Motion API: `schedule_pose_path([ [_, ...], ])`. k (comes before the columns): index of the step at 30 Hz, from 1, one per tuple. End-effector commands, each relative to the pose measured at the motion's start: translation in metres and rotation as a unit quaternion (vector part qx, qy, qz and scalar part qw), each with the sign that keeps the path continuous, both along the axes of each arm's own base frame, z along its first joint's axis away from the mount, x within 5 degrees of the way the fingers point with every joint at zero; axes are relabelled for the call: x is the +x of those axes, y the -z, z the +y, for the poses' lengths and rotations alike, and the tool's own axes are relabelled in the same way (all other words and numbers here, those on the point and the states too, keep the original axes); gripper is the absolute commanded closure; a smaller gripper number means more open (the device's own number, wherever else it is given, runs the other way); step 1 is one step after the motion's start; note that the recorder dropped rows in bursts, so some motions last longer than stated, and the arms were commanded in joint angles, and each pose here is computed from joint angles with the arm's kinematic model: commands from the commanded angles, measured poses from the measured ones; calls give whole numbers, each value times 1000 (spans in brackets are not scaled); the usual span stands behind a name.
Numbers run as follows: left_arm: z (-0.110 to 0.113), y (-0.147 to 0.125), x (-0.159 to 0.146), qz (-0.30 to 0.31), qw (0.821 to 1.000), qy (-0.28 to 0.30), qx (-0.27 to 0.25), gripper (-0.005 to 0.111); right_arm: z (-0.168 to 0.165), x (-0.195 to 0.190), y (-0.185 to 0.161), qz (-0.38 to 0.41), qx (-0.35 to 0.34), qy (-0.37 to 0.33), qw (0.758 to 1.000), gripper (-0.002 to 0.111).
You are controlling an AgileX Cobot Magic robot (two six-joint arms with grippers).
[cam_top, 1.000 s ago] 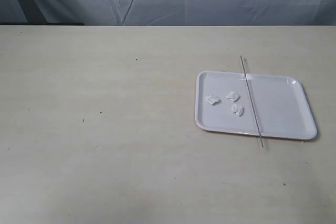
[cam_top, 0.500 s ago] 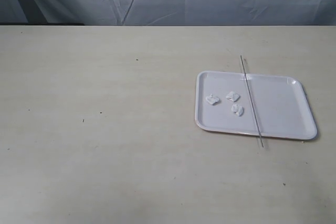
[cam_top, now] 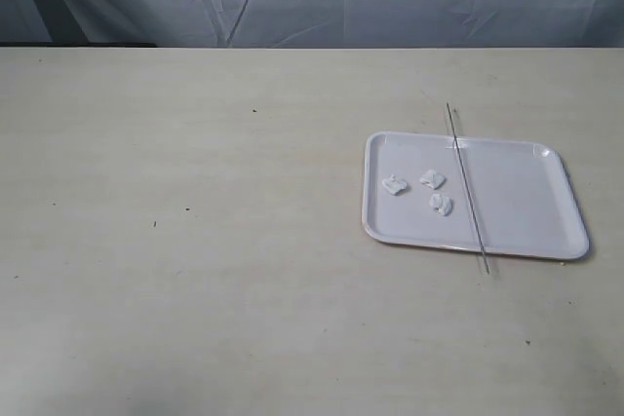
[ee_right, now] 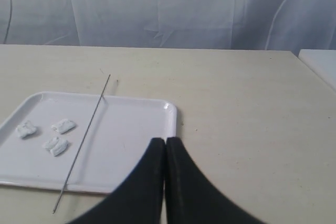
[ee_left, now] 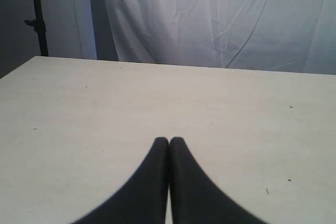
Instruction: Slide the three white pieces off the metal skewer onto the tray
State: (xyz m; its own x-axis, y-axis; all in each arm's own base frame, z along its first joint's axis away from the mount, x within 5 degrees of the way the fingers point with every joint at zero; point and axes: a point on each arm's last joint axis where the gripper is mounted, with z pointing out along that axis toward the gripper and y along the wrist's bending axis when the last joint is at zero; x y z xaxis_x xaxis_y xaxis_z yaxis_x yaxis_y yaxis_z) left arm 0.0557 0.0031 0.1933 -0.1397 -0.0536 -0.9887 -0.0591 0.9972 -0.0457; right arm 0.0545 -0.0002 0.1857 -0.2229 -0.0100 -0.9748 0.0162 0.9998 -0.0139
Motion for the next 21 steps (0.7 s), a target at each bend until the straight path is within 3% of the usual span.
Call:
schedule_pose_path([
  [1, -1, 1, 0, 2, 1000, 6, 6, 107, -1, 0, 0, -6, -2, 4, 1000, 108],
  [6, -1, 1, 0, 2, 1000, 5, 6, 107, -1, 0, 0, -5, -2, 4, 1000, 108],
  [9, 0, 1, 0, 3, 999, 0, 32, 107, -1, 0, 0, -5, 1, 5, 1000, 108],
  [12, 0, 1, 0, 2, 1000, -3, 8, 107, -1, 0, 0, -5, 20, 9, 1000, 108],
  [21, 0, 1, 0, 2, 1000, -3, 8, 107, -1, 0, 0, -4, 16, 9, 1000, 108],
])
